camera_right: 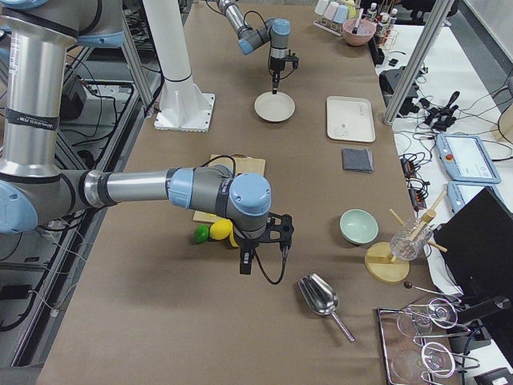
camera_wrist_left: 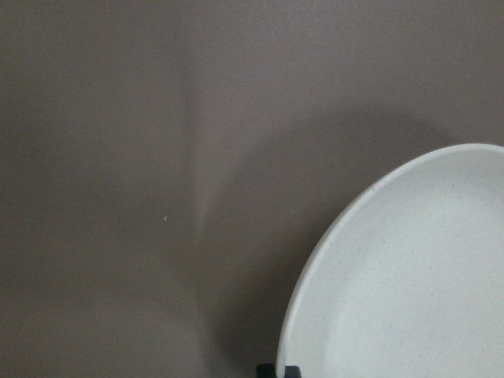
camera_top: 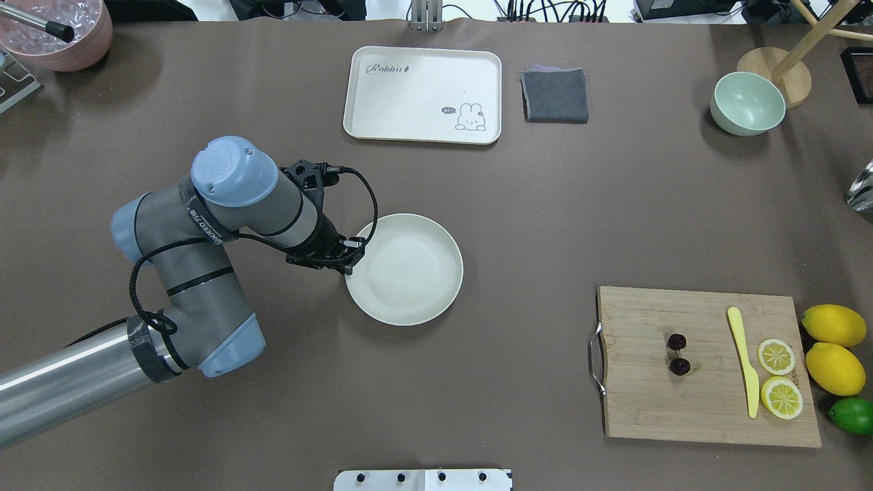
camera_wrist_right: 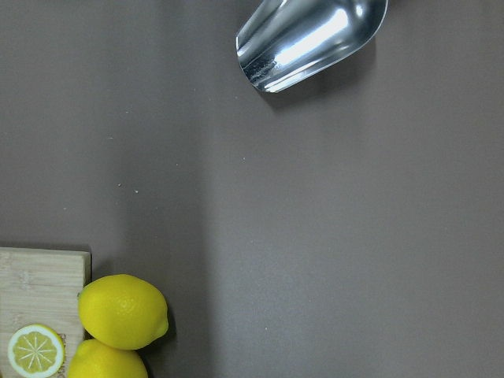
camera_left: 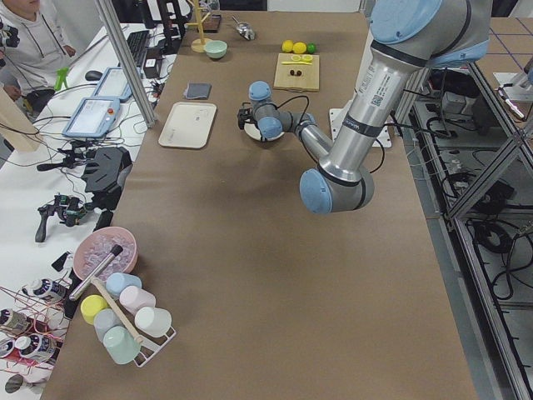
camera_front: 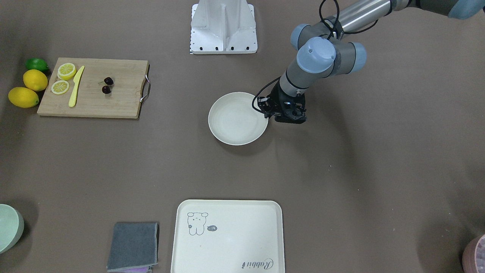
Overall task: Place red cherry on plate
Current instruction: 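Slide the white plate with the left gripper toward the table centre, then open the left gripper and draw the left arm back from the plate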
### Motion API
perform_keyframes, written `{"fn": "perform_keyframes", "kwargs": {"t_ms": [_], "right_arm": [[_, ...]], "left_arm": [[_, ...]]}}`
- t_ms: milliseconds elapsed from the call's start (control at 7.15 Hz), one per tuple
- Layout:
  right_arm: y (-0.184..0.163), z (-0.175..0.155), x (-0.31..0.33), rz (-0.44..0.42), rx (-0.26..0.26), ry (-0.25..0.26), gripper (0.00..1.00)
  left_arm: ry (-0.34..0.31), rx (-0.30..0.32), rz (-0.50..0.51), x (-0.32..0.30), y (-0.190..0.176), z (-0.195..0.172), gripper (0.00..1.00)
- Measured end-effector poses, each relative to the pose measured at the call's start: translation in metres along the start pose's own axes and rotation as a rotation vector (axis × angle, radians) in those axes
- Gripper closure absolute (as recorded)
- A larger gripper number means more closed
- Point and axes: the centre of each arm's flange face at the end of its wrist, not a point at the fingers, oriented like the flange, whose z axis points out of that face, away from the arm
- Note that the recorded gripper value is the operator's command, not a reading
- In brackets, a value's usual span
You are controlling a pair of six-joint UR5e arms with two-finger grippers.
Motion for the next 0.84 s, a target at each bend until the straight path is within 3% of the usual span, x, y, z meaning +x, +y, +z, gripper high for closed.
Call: {"fn": "perform_keyframes", "kwargs": {"t_ms": [280, 560, 839], "right_arm": [[0.005, 0.0, 0.002, 0.003, 0.0, -0.001, 0.0], [0.011, 0.0, 0.002, 0.003, 0.001, -0.001, 0.0], [0.014, -0.001, 0.002, 0.004, 0.002, -0.001, 0.0]], "left_arm": [[-0.009, 0.001, -0.001, 0.001, -0.001, 0.007, 0.75], [-0.014, -0.002, 0.0, 0.0, -0.001, 0.013, 0.04], [-0.004, 0.001, 0.008, 0.003, 0.0, 0.011, 0.02]]}}
